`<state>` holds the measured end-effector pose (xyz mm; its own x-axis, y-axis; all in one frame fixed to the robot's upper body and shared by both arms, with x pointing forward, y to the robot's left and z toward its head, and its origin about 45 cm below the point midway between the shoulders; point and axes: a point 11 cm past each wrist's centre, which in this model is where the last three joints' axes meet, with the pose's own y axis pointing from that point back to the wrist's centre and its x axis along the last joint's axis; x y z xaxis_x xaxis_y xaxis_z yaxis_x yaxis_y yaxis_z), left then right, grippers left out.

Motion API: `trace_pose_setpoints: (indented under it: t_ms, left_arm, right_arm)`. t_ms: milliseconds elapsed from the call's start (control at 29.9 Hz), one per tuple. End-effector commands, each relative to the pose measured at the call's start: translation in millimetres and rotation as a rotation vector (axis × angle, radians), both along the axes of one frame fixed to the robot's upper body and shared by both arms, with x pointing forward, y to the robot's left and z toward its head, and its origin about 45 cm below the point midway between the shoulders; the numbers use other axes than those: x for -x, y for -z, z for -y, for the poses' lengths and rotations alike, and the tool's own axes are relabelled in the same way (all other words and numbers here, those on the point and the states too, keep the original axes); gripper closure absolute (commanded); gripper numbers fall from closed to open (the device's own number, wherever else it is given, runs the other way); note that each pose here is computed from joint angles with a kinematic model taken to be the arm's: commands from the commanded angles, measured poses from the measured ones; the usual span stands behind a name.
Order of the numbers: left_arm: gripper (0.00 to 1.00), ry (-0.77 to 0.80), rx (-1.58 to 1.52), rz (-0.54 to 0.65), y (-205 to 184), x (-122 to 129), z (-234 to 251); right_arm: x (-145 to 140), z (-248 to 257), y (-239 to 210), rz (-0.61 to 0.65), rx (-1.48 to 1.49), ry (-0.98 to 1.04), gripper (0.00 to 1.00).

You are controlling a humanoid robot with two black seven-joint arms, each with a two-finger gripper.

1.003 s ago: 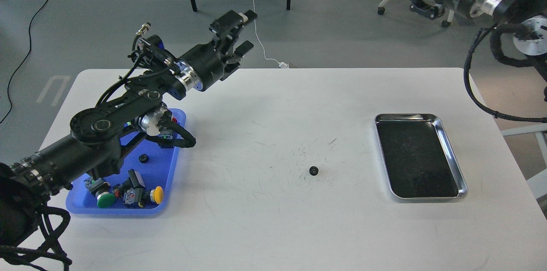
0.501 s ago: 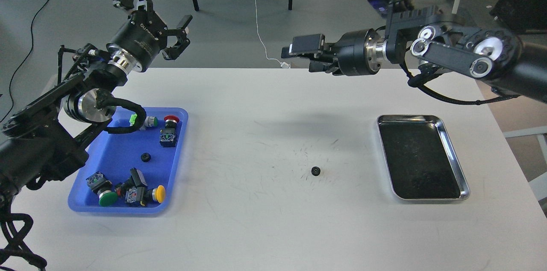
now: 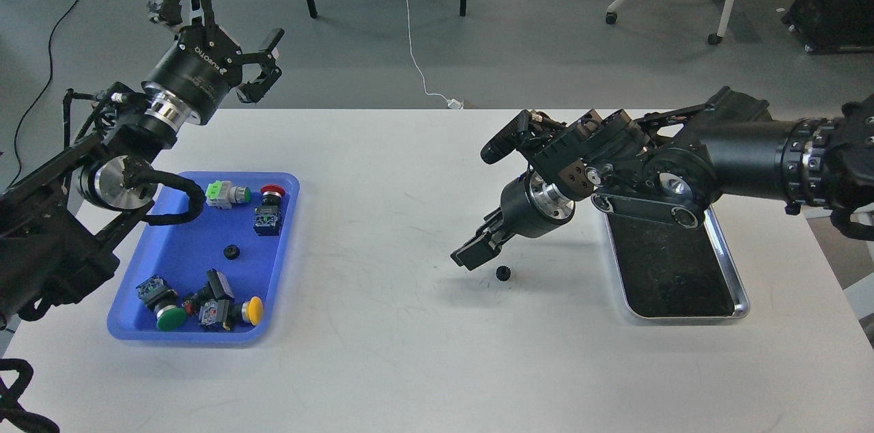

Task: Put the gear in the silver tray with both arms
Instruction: 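Lower the right gripper onto the black gear and grasp it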

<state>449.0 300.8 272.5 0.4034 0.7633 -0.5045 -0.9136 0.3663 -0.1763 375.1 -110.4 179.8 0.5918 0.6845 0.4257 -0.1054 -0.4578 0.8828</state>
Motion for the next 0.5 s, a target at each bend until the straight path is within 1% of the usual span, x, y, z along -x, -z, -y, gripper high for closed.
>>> trace_pose_setpoints:
  t_ms: [0, 167, 234, 468]
  left_arm:
    - [0.02, -0.007, -0.001, -0.009, 5, 2, -2]
    - [0.02, -0.016, -0.004, -0.011, 5, 2, -6]
    - [0.02, -0.018, -0.007, -0.009, 5, 2, -7]
    - [0.02, -0.030, -0.022, -0.015, 7, 1, -10]
  right_arm:
    - [8, 2, 16, 0.009, 0.045, -0.051, 0.06]
    - [13, 5, 27, 0.021, 0.101, -0.083, 0.08]
    - [14, 6, 32, 0.037, 0.129, -0.097, 0.14]
    - [10, 6, 35, 0.095, 0.157, -0.099, 0.30]
